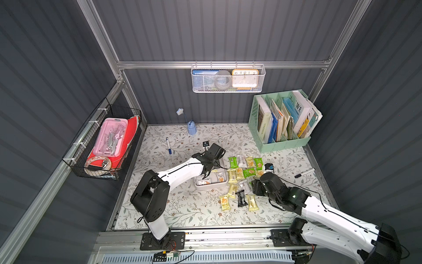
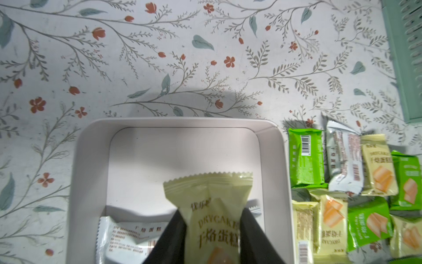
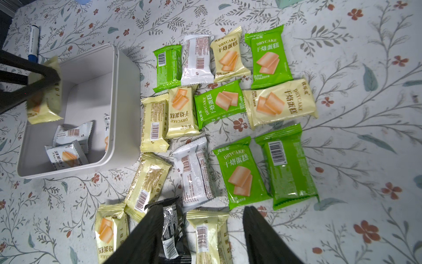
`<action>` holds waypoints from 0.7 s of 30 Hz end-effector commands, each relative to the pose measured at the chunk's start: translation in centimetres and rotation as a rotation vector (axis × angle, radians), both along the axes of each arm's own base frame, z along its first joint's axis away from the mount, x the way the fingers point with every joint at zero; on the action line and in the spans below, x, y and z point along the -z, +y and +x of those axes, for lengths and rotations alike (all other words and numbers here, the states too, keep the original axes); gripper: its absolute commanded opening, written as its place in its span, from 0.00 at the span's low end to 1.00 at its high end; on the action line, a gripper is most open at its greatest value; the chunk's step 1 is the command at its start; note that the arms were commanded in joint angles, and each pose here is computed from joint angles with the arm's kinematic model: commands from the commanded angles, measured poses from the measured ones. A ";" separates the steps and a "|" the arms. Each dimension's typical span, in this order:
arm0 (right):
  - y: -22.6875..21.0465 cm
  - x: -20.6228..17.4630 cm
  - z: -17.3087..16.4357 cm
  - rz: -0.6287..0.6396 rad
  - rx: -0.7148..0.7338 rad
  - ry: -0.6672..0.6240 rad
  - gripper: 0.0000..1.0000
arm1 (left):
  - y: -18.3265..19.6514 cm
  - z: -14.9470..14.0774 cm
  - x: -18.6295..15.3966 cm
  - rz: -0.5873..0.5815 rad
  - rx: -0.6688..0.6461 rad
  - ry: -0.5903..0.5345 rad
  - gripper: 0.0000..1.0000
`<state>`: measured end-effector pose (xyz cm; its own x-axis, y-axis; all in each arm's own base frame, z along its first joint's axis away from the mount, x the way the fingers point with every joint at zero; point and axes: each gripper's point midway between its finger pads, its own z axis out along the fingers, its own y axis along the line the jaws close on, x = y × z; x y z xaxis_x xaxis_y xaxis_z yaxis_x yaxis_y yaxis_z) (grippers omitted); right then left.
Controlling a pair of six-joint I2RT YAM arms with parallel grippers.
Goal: Take the cookies out of the storage box
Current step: Pick up the cookie from the storage box, then place the cookie at the center of the board.
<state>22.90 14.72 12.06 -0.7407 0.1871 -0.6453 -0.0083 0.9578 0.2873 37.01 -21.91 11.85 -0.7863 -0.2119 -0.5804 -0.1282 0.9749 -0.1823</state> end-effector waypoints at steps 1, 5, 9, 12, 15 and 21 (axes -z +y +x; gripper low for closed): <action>-0.2 -0.2 0.0 -0.008 0.001 -0.003 0.61 | 1.3 -2.0 -2.1 -0.009 -0.016 0.002 0.38; 0.1 0.1 0.1 0.002 -0.004 0.003 0.61 | 1.7 -5.7 -3.3 0.003 -0.016 0.025 0.37; 0.6 0.2 0.1 0.015 -0.013 0.021 0.61 | 1.2 -9.2 -3.7 -0.008 -0.027 0.065 0.37; 0.6 0.3 0.0 0.018 -0.009 0.022 0.61 | 0.3 -11.9 -2.8 -0.031 -0.037 0.093 0.37; 0.4 0.2 0.0 0.017 -0.007 0.017 0.61 | -0.5 -14.5 -0.7 -0.041 -0.044 0.144 0.37; 0.4 0.3 -0.1 0.016 -0.006 0.024 0.60 | -2.9 -18.0 5.3 -0.139 -0.013 0.233 0.37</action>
<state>22.75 15.16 11.51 -0.7599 0.1813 -0.6243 -0.0136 0.9557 0.2941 19.86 -24.06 8.67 -0.8898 -0.2070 -0.4068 -0.1259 0.9680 -0.2171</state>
